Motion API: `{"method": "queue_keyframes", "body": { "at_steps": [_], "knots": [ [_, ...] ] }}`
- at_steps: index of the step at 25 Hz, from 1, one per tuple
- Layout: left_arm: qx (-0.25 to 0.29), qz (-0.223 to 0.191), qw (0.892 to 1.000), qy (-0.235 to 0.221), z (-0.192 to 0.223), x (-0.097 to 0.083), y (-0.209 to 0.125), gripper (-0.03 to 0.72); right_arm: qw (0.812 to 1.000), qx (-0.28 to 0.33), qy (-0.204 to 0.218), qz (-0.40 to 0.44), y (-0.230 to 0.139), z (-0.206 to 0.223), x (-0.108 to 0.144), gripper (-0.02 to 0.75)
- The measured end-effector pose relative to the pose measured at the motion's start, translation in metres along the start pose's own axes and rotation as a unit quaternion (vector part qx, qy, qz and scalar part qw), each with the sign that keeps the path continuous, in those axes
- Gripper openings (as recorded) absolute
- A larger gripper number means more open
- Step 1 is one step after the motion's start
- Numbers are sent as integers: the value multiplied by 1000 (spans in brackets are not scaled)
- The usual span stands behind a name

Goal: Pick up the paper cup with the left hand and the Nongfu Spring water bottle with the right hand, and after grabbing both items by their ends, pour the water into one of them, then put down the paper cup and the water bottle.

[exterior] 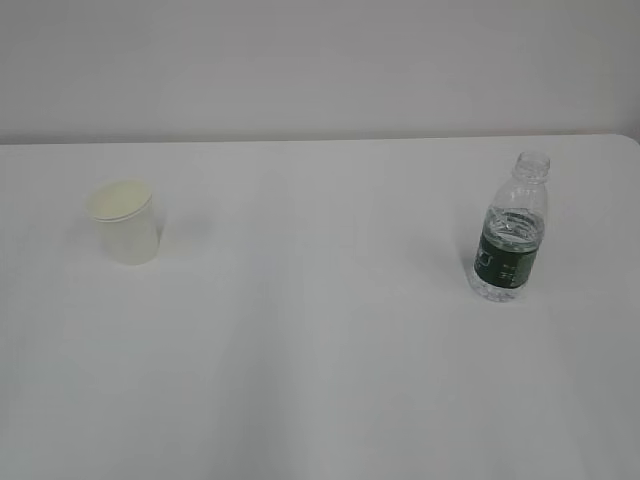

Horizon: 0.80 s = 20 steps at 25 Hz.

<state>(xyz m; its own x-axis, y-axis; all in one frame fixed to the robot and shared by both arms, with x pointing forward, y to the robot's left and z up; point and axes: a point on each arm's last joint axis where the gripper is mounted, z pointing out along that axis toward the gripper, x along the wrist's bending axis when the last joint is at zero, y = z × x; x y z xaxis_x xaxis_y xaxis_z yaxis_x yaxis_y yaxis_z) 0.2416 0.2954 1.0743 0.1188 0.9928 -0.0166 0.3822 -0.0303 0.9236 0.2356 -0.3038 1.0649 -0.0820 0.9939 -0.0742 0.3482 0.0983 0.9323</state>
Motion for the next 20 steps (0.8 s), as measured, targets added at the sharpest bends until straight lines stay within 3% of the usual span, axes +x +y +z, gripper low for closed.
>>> {"method": "queue_keyframes", "body": {
  "at_steps": [12,20],
  "knots": [
    [-46,-2,999,11,37,5,37,576,1000,0,7,-17,33,43,2,590],
    [-47,2,999,19,65,8,52,576,999,-11,10,-30,50,73,3,590]
  ]
}}
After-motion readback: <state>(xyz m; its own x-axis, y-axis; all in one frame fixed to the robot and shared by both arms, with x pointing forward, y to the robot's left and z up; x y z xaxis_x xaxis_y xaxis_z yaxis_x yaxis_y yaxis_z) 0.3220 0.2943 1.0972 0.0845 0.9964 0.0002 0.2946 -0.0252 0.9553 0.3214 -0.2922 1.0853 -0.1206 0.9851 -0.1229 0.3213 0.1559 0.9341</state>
